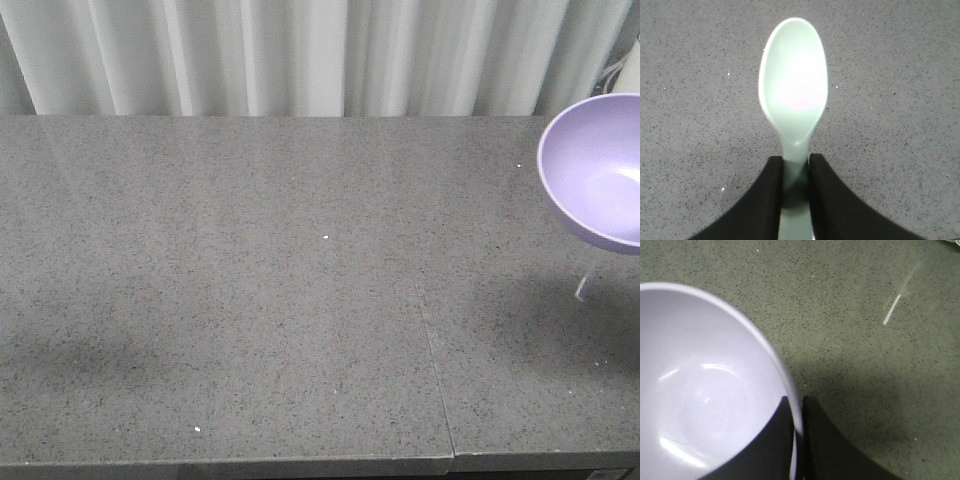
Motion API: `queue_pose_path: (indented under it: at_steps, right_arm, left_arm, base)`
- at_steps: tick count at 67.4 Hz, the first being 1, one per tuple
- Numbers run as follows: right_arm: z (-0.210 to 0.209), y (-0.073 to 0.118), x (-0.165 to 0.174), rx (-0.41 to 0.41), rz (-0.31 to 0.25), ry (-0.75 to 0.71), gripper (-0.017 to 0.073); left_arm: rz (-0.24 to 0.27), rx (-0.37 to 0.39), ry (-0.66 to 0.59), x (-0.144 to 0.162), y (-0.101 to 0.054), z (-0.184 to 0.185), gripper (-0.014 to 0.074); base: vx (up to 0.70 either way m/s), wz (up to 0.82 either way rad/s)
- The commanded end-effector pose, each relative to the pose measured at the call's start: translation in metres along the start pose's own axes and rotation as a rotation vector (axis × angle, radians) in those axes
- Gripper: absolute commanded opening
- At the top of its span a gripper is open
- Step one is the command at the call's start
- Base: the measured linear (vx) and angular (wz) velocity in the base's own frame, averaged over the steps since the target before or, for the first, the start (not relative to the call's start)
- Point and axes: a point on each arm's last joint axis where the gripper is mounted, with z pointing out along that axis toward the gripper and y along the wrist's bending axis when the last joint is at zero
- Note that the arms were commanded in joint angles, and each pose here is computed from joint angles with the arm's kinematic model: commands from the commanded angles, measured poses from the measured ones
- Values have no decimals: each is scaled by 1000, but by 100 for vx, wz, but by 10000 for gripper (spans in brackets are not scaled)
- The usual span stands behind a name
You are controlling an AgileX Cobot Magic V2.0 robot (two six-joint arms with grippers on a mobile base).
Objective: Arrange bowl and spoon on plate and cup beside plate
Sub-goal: 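Grip the bowl rim with the right gripper and lift it, then hold spoon and bowl raised while the base starts turning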
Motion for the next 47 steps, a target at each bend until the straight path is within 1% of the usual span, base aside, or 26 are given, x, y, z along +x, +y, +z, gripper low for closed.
queue_pose_path:
  at_steps: [1, 12, 21, 47]
  right_arm:
    - [-32, 2, 1, 4, -13, -107, -6]
    - [-56, 5, 13, 4, -19, -136, -6]
    - [-66, 6, 17, 5, -21, -158, -6]
    - [-68, 6, 20, 4, -22, -147, -6]
  left_arm:
    - [-2, 18, -68, -4, -2, -14, -6]
    - [-2, 18, -68, -4, -2, -14, -6]
    - [-2, 18, -68, -4, -2, -14, -6]
    - [-2, 18, -68, -4, -2, -14, -6]
  base:
    - [0, 0]
    - [0, 0]
    - [0, 0]
    - [0, 0]
